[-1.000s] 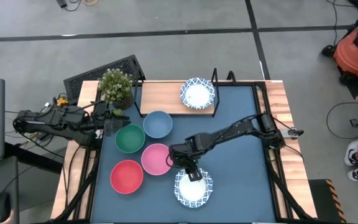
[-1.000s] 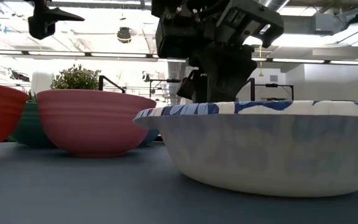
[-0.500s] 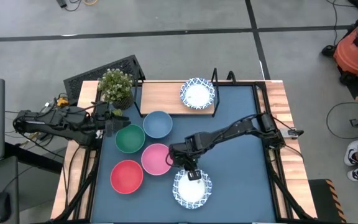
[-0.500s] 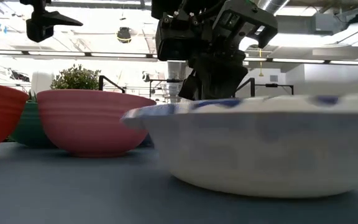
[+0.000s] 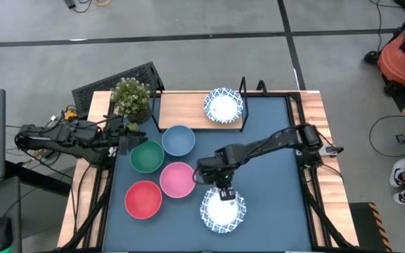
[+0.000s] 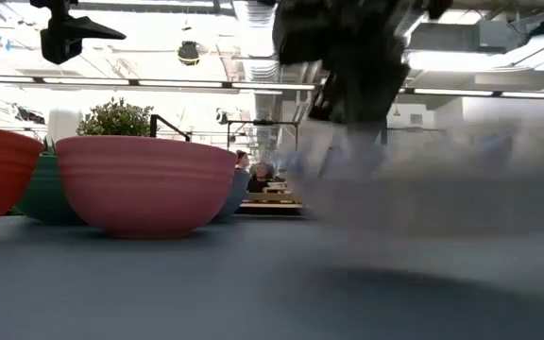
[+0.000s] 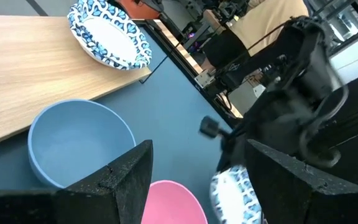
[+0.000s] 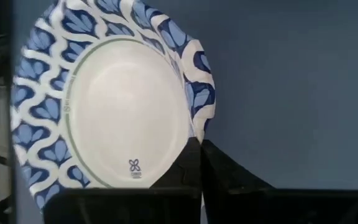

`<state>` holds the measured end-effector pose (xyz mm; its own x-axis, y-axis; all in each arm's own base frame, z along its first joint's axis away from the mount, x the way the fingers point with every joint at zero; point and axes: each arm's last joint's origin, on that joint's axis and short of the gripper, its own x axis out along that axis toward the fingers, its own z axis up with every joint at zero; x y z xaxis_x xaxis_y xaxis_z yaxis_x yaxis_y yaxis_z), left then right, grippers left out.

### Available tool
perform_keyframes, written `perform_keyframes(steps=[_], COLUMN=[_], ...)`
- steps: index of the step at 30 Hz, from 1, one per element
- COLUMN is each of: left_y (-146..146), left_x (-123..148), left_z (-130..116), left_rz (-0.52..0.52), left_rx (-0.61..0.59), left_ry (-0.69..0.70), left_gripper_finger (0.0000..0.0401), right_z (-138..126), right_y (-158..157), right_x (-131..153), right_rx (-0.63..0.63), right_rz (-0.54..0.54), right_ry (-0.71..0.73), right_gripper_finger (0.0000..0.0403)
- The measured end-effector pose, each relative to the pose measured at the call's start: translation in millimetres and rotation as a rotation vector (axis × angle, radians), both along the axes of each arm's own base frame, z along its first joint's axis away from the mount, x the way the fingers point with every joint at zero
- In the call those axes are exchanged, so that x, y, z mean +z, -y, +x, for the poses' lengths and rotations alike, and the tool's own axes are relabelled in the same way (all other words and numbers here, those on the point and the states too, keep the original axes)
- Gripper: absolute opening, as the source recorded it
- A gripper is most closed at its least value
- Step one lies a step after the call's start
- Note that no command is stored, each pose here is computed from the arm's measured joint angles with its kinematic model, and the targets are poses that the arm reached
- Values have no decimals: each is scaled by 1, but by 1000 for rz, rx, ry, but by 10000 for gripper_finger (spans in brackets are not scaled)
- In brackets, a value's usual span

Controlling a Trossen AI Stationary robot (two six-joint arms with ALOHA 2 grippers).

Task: Place and stack bowls onto a shelf
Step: Stack the white bowl on top of the white bowl on the shelf

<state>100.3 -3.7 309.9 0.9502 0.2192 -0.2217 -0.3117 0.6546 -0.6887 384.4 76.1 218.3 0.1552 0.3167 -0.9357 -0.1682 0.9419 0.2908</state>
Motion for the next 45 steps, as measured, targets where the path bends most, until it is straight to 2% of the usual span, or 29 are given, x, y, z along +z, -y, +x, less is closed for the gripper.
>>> perform_keyframes(steps=[4,11,18,23,28,32,40,45], left_y=[0,0,-1,-3,-4,-5,-5,-5], left_x=[0,0,0,1,1,1,1,1], left_z=[0,0,0,-1,-1,-1,-1,-1], left_rz=[0,-4,-15,-18,-24,-35,-61,-72], left_rx=[0,19,58,112,161,178,200,205], left_ry=[0,6,12,20,27,33,43,48], left_gripper_finger=[235,235,235,235,235,235,235,235], right_z=[-17,-49,-85,-97,-99,-97,-97,-93], right_y=[24,102,195,251,299,328,359,371], right_x=[42,107,144,164,167,153,106,86], right_rx=[-72,-327,-530,-569,-563,-539,-474,-470], right_rz=[-3,-221,-357,-457,-449,-417,-295,-267], right_ry=[66,296,446,490,476,405,223,178], right_gripper_finger=[17,17,17,17,17,17,17,17])
